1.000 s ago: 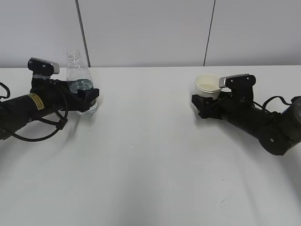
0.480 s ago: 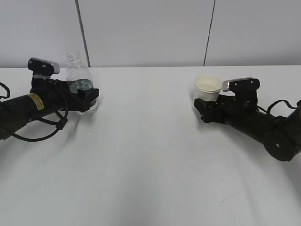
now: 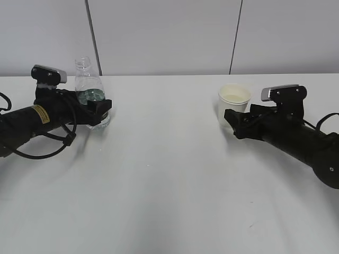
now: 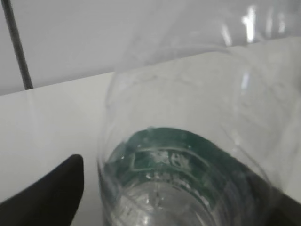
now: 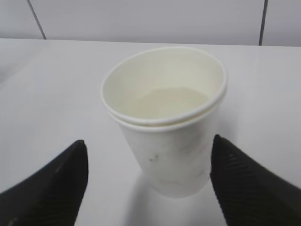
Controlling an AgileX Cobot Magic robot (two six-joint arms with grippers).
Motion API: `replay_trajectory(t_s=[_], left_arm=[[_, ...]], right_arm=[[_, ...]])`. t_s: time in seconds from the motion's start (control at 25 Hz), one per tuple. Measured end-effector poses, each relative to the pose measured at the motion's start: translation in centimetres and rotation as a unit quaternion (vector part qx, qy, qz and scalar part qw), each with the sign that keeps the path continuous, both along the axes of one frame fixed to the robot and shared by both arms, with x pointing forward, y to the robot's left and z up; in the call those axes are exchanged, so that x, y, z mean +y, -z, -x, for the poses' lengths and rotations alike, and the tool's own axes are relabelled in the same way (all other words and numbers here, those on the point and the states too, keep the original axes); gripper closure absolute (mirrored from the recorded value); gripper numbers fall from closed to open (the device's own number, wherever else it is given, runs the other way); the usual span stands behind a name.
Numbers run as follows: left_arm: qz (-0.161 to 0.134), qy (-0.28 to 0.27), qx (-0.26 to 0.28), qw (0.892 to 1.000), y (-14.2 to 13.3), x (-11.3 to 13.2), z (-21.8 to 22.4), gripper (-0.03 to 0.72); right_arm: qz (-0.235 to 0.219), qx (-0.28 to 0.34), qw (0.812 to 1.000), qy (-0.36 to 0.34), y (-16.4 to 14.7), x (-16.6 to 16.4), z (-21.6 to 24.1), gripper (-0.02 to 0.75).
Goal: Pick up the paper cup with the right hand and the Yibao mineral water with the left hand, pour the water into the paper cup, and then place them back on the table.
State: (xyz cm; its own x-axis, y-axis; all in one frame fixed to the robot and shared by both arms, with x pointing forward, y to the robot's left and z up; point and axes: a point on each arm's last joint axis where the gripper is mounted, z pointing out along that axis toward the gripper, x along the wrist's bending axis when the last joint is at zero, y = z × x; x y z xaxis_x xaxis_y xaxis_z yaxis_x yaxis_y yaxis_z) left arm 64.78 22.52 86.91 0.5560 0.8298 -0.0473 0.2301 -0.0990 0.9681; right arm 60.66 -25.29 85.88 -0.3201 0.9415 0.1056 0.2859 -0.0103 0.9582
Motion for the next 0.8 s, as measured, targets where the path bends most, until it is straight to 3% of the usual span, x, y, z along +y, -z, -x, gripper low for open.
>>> replay_trajectory(t_s=[0.32, 0.56, 0.8], left_arm=[[0.001, -0.001, 0.0, 1.0, 0.0, 0.0, 0.0, 0.132], [0.01, -0.015, -0.003, 1.0, -0.3, 0.2, -0.2, 0.097], [0.012, -0.014, -0.032, 0.999, -2.8, 0.2, -0.2, 0.096]], right_arm=[[0.016, -0.015, 1.0, 0.021, -2.3, -0.6, 2.8, 0.121], [0.023, -0.054, 0.998, 0.037, -5.8, -1.0, 5.1, 0.139], [0.021, -0.09, 0.995, 0.038, -8.3, -1.0, 5.6, 0.144]])
